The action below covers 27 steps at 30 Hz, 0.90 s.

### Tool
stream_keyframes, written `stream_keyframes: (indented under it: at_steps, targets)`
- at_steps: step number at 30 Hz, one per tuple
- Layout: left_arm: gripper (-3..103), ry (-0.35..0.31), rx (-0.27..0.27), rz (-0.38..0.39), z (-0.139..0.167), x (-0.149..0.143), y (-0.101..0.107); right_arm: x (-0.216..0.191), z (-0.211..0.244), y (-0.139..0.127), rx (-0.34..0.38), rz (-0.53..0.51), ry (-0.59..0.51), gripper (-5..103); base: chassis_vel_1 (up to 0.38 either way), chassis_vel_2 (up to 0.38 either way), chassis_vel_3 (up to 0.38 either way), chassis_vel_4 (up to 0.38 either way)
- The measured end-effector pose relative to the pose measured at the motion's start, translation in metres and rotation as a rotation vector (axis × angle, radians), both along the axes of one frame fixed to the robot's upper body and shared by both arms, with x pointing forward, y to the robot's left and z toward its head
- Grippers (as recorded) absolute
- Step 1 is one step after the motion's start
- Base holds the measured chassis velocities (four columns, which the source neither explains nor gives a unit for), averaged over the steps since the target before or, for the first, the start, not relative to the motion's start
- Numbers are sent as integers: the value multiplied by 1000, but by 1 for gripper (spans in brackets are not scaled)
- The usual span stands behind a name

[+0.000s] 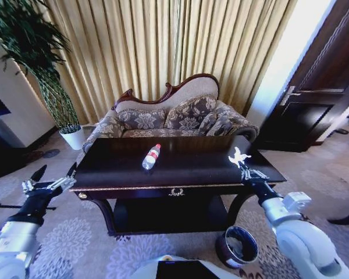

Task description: Move to the front of the table and place the trash on the table into the trash bin.

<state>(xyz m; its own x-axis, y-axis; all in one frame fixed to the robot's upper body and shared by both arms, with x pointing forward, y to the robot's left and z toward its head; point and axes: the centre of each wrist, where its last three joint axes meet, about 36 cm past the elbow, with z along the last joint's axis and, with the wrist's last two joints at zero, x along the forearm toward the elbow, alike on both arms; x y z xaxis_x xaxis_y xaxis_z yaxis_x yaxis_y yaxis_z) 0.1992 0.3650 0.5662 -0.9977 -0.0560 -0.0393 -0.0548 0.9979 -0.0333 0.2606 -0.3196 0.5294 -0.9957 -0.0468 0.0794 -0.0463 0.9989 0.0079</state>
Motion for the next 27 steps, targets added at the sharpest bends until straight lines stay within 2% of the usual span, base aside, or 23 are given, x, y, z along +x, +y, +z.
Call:
stream_keyframes:
  at_steps: [2, 6, 22, 27]
  targets:
    - [100, 29, 4, 15, 1, 0, 0, 0, -1, 0, 1, -3, 1, 0, 93, -88, -87, 89]
    - [100, 42, 15, 19, 2, 1, 1, 0, -3, 0, 3, -7, 2, 0, 74, -71, -90, 78]
    - [100, 23, 13, 13, -1, 3, 0, 3, -14, -1, 1, -12, 2, 0, 76, -82, -81, 84]
    - [100, 24, 6, 24, -4, 2, 2, 7, -38, -13, -6, -45, 60, 0, 0, 0, 0, 0]
